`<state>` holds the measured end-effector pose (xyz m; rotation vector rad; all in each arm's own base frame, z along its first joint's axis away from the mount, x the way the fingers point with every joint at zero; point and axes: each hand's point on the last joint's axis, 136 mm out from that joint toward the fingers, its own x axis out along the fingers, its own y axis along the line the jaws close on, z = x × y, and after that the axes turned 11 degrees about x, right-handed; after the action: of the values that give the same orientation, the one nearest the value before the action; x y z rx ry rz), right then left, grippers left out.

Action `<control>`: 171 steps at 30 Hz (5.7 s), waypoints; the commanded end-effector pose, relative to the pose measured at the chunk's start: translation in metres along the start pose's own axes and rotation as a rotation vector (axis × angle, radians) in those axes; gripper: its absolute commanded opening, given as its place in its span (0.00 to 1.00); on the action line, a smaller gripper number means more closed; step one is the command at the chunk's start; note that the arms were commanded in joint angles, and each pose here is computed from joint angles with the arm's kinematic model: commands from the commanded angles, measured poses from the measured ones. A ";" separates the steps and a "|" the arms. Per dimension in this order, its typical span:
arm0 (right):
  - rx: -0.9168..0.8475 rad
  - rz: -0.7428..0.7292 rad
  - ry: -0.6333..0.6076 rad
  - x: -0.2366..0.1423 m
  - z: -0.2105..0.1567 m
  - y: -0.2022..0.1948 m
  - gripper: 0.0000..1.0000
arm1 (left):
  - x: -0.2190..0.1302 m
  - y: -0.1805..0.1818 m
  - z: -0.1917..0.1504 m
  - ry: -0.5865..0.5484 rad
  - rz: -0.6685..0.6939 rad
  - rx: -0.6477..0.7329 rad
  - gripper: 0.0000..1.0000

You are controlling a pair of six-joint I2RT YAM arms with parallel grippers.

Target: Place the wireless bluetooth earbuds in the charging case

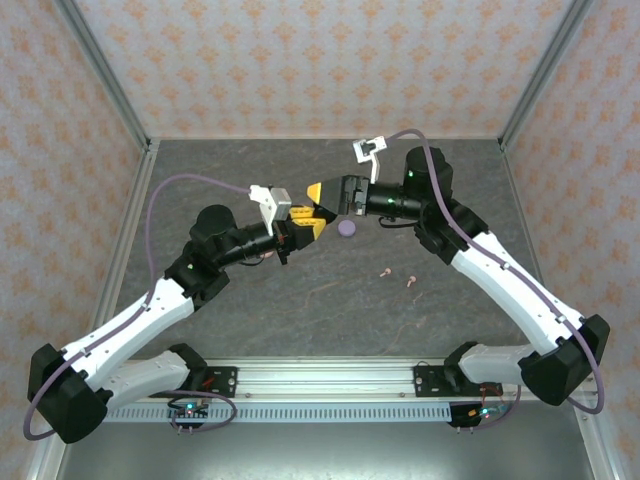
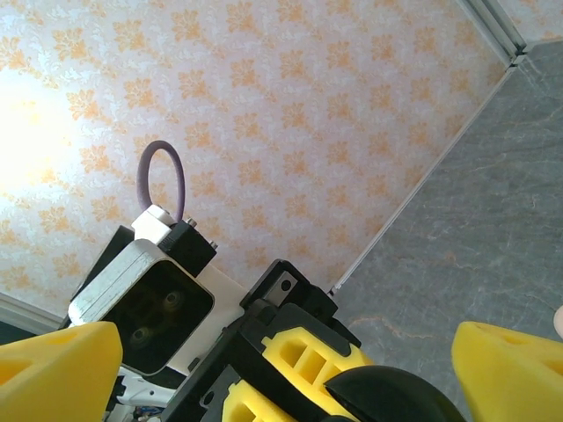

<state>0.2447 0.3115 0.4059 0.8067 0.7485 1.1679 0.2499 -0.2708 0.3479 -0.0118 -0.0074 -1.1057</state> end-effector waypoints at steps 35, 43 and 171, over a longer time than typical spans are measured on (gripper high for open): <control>-0.106 -0.786 -0.673 -0.174 0.032 -0.080 0.99 | 0.040 0.061 -0.217 0.530 0.319 -0.593 0.00; -0.114 -0.851 -0.663 -0.183 0.023 -0.093 0.99 | 0.074 0.033 -0.284 0.731 0.157 -0.875 0.07; -1.225 -0.461 0.026 0.016 -0.055 -0.062 0.51 | -0.027 0.010 -0.010 0.278 -0.084 -0.457 0.74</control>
<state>0.2303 0.3192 0.3059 -0.3893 0.1759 0.9528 0.2416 -0.2360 0.3176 -0.2963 0.5778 -1.1477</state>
